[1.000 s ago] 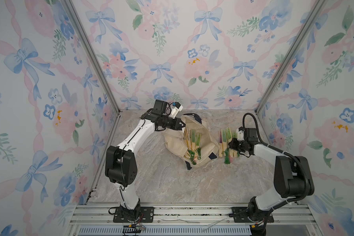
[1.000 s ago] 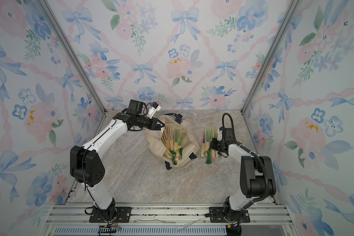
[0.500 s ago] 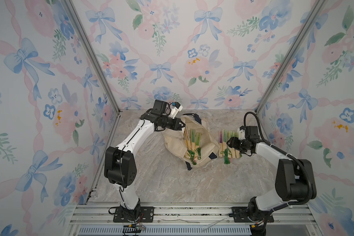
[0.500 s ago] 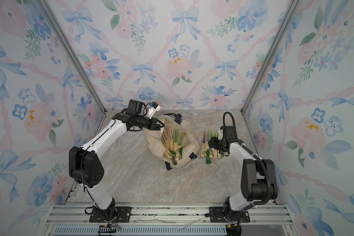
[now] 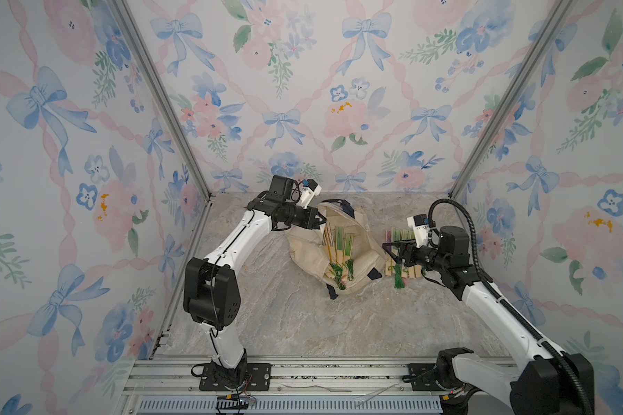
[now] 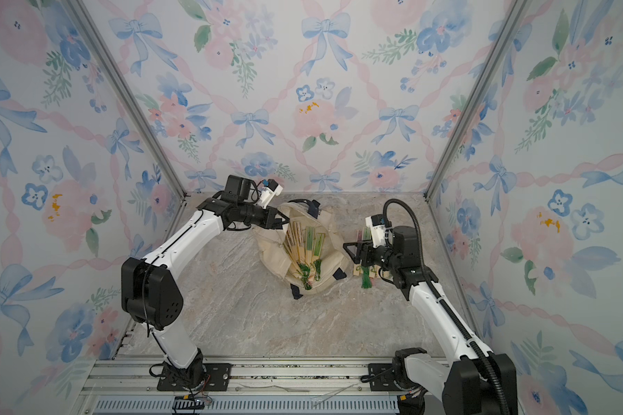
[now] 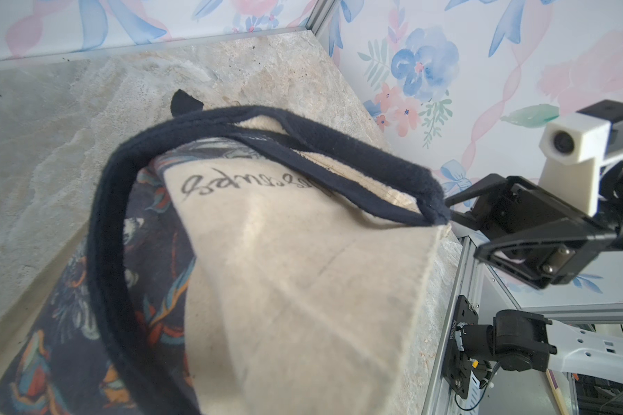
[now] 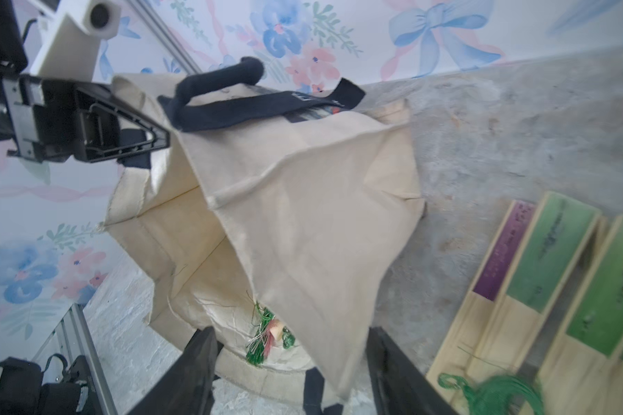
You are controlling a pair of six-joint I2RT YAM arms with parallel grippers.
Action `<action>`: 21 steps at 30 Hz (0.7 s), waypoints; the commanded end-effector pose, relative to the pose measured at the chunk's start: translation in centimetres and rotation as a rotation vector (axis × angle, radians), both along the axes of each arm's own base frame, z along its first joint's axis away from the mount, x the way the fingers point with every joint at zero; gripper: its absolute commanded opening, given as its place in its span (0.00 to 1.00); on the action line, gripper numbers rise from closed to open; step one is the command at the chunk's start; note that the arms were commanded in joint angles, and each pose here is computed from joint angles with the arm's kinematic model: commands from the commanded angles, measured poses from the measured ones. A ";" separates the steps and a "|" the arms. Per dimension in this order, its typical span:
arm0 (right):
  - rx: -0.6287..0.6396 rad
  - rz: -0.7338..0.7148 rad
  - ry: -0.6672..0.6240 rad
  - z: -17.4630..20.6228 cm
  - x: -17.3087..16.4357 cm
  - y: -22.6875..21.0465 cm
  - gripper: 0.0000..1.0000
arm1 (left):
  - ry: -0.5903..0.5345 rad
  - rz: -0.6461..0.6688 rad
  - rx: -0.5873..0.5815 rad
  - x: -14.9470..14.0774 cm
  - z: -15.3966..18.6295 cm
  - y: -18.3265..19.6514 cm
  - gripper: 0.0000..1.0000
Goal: Take out the folding fans from the tote bags
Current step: Place the folding fan at the center of the board, then pick up the folding fan from the canvas bag.
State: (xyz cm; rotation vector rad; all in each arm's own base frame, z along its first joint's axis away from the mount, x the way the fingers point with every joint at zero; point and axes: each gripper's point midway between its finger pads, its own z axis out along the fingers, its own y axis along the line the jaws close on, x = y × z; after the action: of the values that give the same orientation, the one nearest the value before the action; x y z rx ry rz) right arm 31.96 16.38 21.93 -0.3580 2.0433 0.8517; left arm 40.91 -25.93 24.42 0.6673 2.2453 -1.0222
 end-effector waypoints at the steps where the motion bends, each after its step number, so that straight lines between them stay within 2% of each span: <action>1: -0.062 0.065 -0.120 -0.2 -0.8 3.2 0.66 | -0.070 -0.033 -0.038 -0.6 2.7 -0.3 0.00; 7: -0.108 0.131 -0.112 -4.0 -1.2 9.2 0.65 | -0.073 -0.050 -0.048 -0.9 2.9 -0.6 0.00; 12: -0.217 0.184 -0.024 -8.8 -1.0 14.1 0.61 | -0.081 -0.071 -0.057 -1.3 3.2 -0.7 0.00; 17: -0.332 0.166 0.079 -12.7 0.2 15.8 0.59 | -0.096 -0.098 -0.069 -2.1 3.7 -0.8 0.00; 21: -0.305 0.134 0.099 -13.6 1.9 16.5 0.59 | -0.111 -0.117 -0.072 -2.8 3.9 -0.8 0.00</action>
State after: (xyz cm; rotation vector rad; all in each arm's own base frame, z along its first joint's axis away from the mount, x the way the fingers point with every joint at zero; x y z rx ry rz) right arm 32.29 32.70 8.44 -0.7027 2.2560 0.6678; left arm 39.95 -26.24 24.92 0.7193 2.2132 -1.0590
